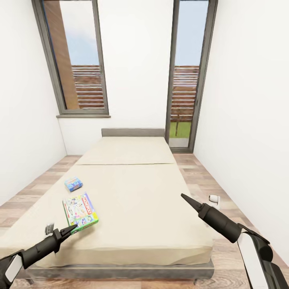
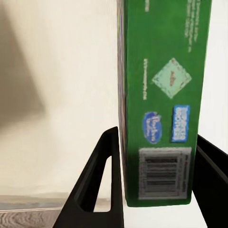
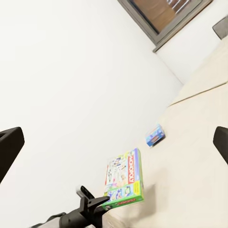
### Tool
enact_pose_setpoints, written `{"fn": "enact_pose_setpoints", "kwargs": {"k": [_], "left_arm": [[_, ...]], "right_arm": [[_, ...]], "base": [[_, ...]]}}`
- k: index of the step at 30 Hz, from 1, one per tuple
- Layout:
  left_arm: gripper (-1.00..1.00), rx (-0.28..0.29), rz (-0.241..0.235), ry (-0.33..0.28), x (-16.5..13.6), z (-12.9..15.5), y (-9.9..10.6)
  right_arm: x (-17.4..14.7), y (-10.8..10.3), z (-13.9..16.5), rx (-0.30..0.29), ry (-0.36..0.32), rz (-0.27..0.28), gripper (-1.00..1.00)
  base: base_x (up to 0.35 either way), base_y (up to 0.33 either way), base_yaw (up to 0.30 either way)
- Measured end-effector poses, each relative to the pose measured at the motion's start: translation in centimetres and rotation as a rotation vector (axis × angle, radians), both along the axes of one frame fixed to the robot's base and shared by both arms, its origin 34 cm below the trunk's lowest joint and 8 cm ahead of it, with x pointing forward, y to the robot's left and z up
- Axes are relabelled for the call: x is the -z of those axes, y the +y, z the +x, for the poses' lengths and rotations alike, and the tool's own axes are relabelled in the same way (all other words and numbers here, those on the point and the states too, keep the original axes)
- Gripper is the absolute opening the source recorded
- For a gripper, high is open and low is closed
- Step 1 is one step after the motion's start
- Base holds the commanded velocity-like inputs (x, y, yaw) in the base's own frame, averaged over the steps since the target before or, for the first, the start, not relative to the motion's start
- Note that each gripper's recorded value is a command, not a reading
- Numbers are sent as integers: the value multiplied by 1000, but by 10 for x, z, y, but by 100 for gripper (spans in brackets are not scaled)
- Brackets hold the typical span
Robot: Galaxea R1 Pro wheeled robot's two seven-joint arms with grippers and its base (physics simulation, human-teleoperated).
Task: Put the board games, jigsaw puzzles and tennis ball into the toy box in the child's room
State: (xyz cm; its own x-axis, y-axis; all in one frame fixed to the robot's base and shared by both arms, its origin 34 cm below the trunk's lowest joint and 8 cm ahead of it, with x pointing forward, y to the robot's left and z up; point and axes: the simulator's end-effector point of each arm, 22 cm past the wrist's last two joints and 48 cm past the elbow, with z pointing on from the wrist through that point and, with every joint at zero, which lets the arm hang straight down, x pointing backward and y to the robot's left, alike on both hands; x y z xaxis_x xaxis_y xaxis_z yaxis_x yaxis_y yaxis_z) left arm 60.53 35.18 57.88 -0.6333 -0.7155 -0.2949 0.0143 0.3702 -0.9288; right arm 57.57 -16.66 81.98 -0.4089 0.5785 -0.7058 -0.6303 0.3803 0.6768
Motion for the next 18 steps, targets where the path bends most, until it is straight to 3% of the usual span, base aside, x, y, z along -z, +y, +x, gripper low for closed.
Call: {"fn": "enact_pose_setpoints", "kwargs": {"k": [10,14,18], "left_arm": [[-100,32,17,-29,-53,15,4],[-100,50,-5,-23,-76,15,12],[-100,133,-35,-52,-105,12,-1]], "right_arm": [[-16,-2,8,17,18,-8,100],[-11,-10,21,76,68,-44,100],[-10,-18,32,138,96,-75,100]], "base": [[0,0,0],[0,0,0],[0,0,0]]}}
